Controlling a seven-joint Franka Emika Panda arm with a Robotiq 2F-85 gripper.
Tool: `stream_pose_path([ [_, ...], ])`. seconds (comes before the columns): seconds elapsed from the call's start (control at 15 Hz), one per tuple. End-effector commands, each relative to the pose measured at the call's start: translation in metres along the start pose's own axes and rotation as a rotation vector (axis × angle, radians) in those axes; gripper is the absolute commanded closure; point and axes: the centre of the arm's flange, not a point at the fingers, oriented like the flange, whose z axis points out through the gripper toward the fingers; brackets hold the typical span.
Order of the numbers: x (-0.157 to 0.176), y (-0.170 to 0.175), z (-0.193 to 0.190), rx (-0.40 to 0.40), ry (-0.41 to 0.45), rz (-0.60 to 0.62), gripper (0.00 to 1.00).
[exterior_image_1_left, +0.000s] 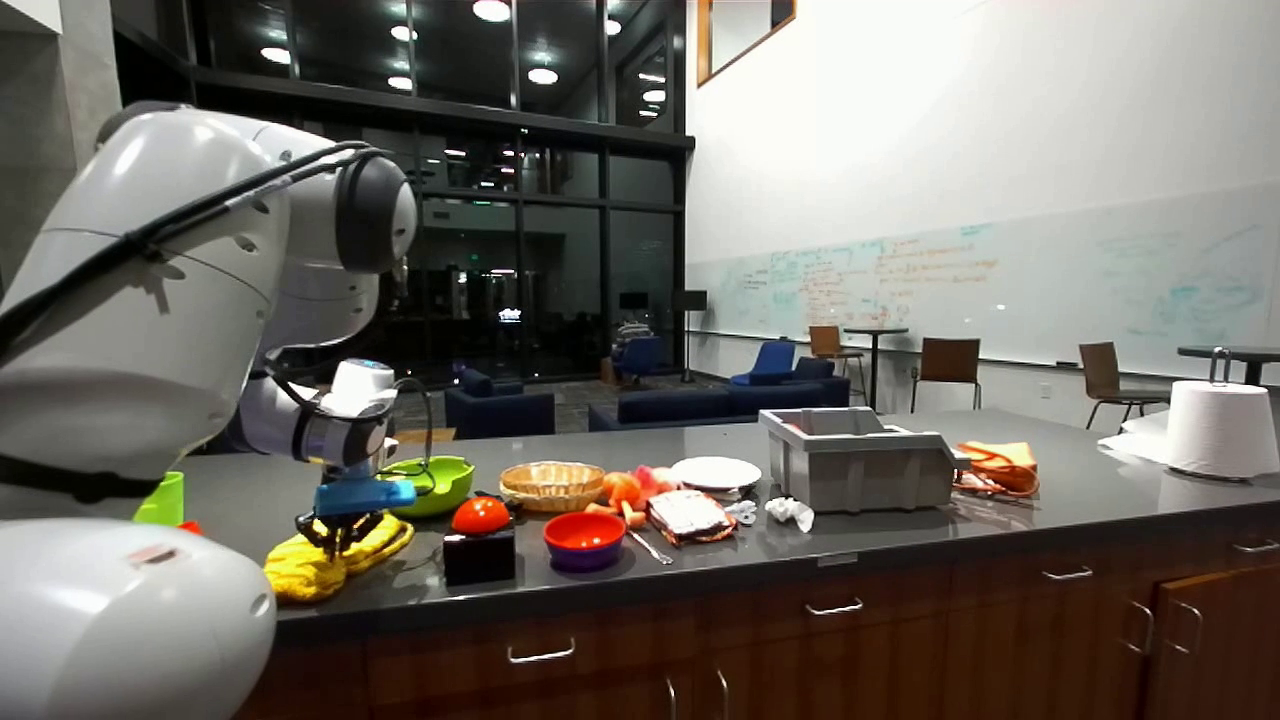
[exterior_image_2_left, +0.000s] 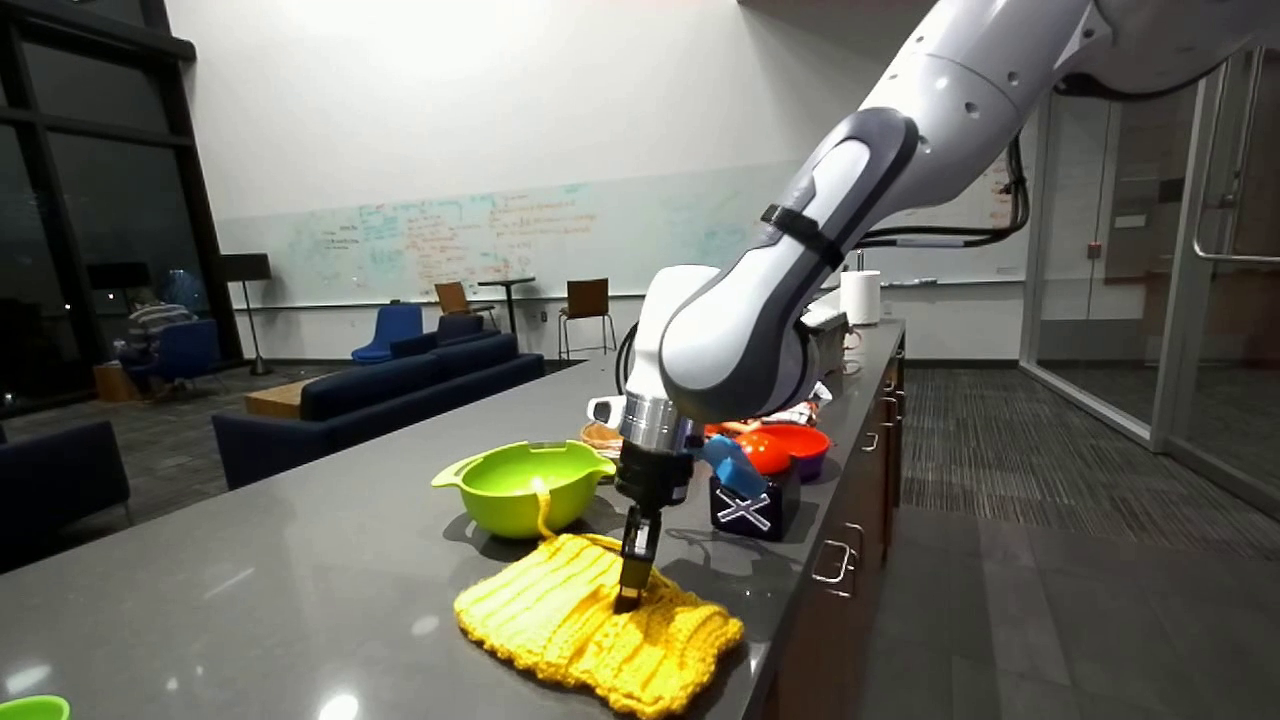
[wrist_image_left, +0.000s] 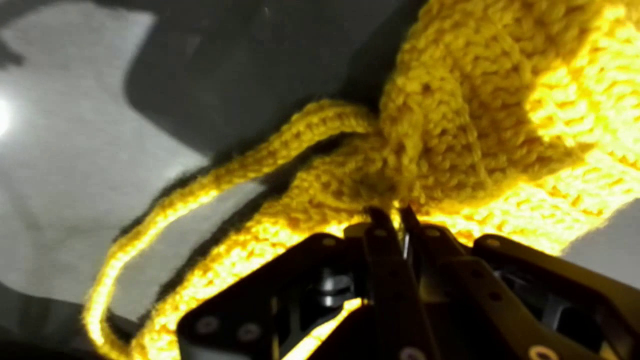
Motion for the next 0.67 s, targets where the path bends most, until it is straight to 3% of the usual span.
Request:
stream_pose_path([
  [0.0,0.002,-0.041,0.03,0.071,-0.048,-0.087,0.99],
  [0.27,0.011,-0.063,0.039,0.093,-0.064,-0.145,0.99],
  [0.6,0.014,-0.034,0.032,0.04,-0.064,-0.107,0.99],
])
